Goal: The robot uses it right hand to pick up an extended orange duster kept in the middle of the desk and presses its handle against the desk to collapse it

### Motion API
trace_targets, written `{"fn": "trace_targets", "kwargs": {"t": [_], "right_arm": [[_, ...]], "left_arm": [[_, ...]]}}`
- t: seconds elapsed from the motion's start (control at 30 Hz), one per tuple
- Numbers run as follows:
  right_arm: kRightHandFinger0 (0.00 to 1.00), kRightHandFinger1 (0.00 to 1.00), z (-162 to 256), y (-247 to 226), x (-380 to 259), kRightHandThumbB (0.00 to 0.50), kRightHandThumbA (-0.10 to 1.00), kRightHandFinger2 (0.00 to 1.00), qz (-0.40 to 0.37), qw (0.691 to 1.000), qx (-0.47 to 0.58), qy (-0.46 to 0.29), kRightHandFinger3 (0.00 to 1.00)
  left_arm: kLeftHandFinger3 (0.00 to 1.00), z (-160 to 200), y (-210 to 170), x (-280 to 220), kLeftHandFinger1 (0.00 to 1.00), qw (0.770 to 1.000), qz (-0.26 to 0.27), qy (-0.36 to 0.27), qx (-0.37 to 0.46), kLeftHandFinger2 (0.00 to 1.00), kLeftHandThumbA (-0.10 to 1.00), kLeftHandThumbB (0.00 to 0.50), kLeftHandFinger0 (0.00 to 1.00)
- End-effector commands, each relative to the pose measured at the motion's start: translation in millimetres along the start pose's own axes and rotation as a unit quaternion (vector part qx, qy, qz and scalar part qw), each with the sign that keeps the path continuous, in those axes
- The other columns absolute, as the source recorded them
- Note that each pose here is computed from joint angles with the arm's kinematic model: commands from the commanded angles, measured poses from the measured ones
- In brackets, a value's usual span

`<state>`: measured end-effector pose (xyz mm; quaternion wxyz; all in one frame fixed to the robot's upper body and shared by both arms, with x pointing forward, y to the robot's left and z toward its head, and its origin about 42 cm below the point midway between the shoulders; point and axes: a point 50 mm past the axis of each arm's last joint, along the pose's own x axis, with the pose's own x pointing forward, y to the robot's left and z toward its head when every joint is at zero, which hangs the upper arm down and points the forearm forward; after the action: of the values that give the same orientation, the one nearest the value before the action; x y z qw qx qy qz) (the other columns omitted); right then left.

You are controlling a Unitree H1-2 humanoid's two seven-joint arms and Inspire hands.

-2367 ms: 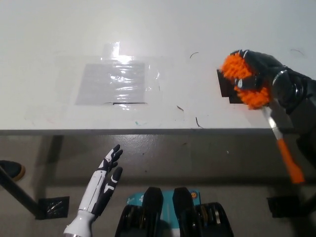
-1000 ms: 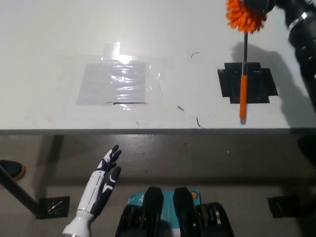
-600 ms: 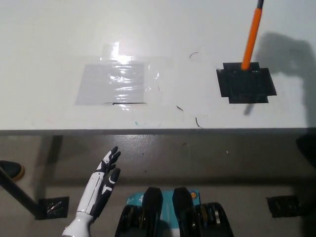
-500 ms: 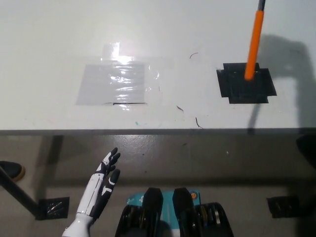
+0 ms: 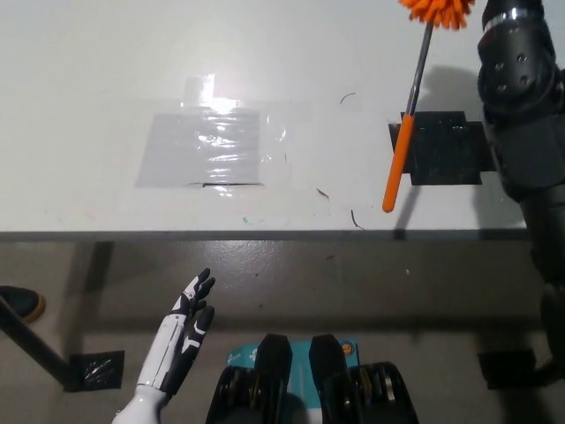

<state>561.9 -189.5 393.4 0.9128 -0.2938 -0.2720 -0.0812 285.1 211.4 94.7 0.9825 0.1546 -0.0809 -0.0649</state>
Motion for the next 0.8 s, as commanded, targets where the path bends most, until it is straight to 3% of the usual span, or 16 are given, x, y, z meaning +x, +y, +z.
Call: {"fn": "trace_targets", "kwargs": {"t": [0.0, 0.07, 0.13, 0.23, 0.27, 0.3, 0.37, 0.4, 0.63, 0.67, 0.73, 0.77], "right_arm": [[0.00, 0.00, 44, -16, 22, 0.077, -0.10, 0.56, -0.176, 0.968, 0.008, -0.177, 0.66], [0.01, 0.02, 41, -10, 20, 0.093, -0.10, 0.58, -0.187, 0.964, -0.010, -0.188, 0.70], [0.00, 0.01, 44, -5, 18, 0.064, -0.10, 0.58, -0.200, 0.959, -0.020, -0.200, 0.72], [0.00, 0.01, 43, -4, 18, 0.060, -0.10, 0.58, -0.203, 0.958, -0.025, -0.203, 0.72], [0.00, 0.05, 44, -4, 20, 0.060, -0.10, 0.65, -0.207, 0.955, -0.037, -0.208, 0.80], [0.00, 0.09, 46, -4, 21, 0.045, -0.10, 0.66, -0.210, 0.954, -0.041, -0.211, 0.87], [0.00, 0.16, 50, -5, 23, 0.041, -0.10, 0.66, -0.218, 0.951, -0.039, -0.217, 0.87], [0.00, 0.18, 53, -7, 25, 0.051, -0.10, 0.68, -0.225, 0.948, -0.043, -0.223, 0.88], [0.00, 0.18, 68, -21, 38, 0.028, -0.10, 0.68, -0.251, 0.935, -0.053, -0.246, 0.85], [0.23, 0.13, 83, -37, 48, 0.001, -0.10, 0.69, -0.269, 0.917, -0.079, -0.285, 0.86], [0.02, 0.09, 88, -41, 51, 0.000, -0.10, 0.67, -0.274, 0.911, -0.089, -0.295, 0.81], [0.00, 0.07, 88, -41, 52, 0.000, -0.10, 0.65, -0.275, 0.909, -0.095, -0.299, 0.81]], "left_arm": [[1.00, 8, 7, -1, 1.00, 1.000, 0.014, -0.018, -0.016, 1.00, 1.00, 0.144, 1.00], [1.00, 9, 7, 0, 1.00, 1.000, 0.015, -0.024, -0.006, 1.00, 1.00, 0.135, 1.00], [1.00, 8, 6, -6, 1.00, 1.000, 0.016, -0.019, -0.007, 1.00, 1.00, 0.138, 1.00], [1.00, 8, 6, -6, 1.00, 1.000, 0.016, -0.019, -0.007, 1.00, 1.00, 0.137, 1.00], [1.00, 8, 6, -6, 1.00, 1.000, 0.015, -0.020, -0.005, 1.00, 1.00, 0.112, 1.00], [1.00, 7, 4, -7, 1.00, 1.000, 0.014, -0.018, -0.009, 1.00, 1.00, 0.119, 1.00], [1.00, 6, 4, -9, 1.00, 1.000, 0.016, -0.014, -0.015, 1.00, 1.00, 0.150, 1.00], [1.00, 7, 4, -9, 1.00, 1.000, 0.015, -0.014, -0.015, 1.00, 1.00, 0.142, 1.00], [1.00, 7, 4, -8, 1.00, 1.000, 0.013, -0.015, -0.017, 1.00, 1.00, 0.141, 1.00], [1.00, 8, 5, -6, 1.00, 1.000, 0.011, -0.019, -0.004, 1.00, 1.00, 0.125, 1.00], [1.00, 9, 5, -6, 1.00, 1.000, 0.011, -0.020, -0.007, 1.00, 1.00, 0.127, 1.00], [1.00, 9, 5, -6, 1.00, 1.000, 0.012, -0.019, -0.007, 1.00, 1.00, 0.133, 1.00]]}}
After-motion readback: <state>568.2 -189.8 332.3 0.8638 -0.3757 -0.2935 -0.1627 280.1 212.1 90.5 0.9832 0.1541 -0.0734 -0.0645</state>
